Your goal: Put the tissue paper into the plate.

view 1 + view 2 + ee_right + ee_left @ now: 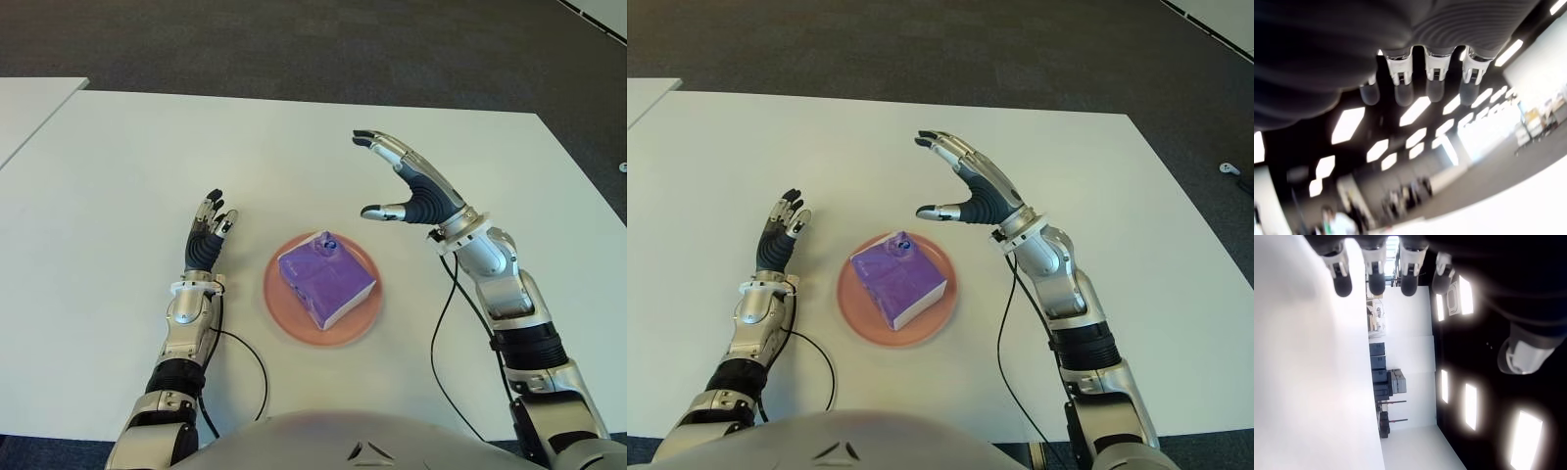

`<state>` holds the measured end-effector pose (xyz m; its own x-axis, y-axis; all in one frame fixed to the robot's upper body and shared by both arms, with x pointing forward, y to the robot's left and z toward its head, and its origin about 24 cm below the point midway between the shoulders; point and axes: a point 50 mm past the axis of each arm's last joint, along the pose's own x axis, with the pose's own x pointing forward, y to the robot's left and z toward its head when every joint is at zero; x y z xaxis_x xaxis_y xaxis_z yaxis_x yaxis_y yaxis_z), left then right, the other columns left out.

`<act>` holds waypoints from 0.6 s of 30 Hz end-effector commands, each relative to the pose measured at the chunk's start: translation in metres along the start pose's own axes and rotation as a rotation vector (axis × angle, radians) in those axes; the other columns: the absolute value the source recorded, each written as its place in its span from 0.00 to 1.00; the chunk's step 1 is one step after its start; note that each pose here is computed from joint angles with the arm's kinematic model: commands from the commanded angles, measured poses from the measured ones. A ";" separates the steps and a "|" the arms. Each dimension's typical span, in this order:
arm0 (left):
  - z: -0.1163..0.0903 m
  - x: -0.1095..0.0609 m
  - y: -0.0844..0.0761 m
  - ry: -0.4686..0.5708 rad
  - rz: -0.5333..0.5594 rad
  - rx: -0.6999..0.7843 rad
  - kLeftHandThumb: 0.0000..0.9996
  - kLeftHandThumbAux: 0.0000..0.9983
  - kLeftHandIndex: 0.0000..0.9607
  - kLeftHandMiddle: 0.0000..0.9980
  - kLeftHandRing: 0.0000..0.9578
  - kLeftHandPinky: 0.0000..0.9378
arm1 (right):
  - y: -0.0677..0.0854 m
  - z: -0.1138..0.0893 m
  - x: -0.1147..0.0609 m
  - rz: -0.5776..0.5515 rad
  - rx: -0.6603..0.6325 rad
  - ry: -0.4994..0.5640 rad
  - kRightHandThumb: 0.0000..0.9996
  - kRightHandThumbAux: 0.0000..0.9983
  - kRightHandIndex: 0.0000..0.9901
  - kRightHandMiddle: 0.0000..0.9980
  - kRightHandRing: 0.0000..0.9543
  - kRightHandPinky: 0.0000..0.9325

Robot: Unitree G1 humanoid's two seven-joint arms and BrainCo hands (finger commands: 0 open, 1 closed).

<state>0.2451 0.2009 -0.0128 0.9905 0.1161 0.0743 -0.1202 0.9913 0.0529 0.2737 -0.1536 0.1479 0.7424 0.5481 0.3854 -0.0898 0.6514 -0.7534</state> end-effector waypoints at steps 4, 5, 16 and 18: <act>-0.021 -0.017 0.002 0.125 0.013 0.003 0.00 0.44 0.00 0.00 0.00 0.00 | 0.007 -0.033 -0.016 -0.283 0.298 0.095 0.10 0.28 0.00 0.00 0.00 0.00; -0.021 -0.017 0.003 0.124 0.012 0.005 0.00 0.44 0.00 0.00 0.00 0.00 | 0.007 -0.034 -0.017 -0.300 0.323 0.096 0.10 0.30 0.00 0.00 0.00 0.00; -0.020 -0.018 0.004 0.122 0.005 0.011 0.00 0.43 0.00 0.00 0.00 0.00 | 0.023 -0.052 -0.018 -0.561 0.607 0.134 0.02 0.41 0.00 0.00 0.00 0.00; -0.020 -0.018 0.004 0.120 0.004 0.014 0.00 0.43 0.00 0.00 0.00 0.00 | 0.032 -0.055 -0.020 -0.599 0.647 0.166 0.01 0.43 0.00 0.00 0.00 0.00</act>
<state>0.2421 0.2029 -0.0134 0.9907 0.1182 0.0679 -0.1223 0.9906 0.0604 0.2921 -0.1763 0.0968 0.8529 0.0336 0.5211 0.0004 0.9979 -0.0650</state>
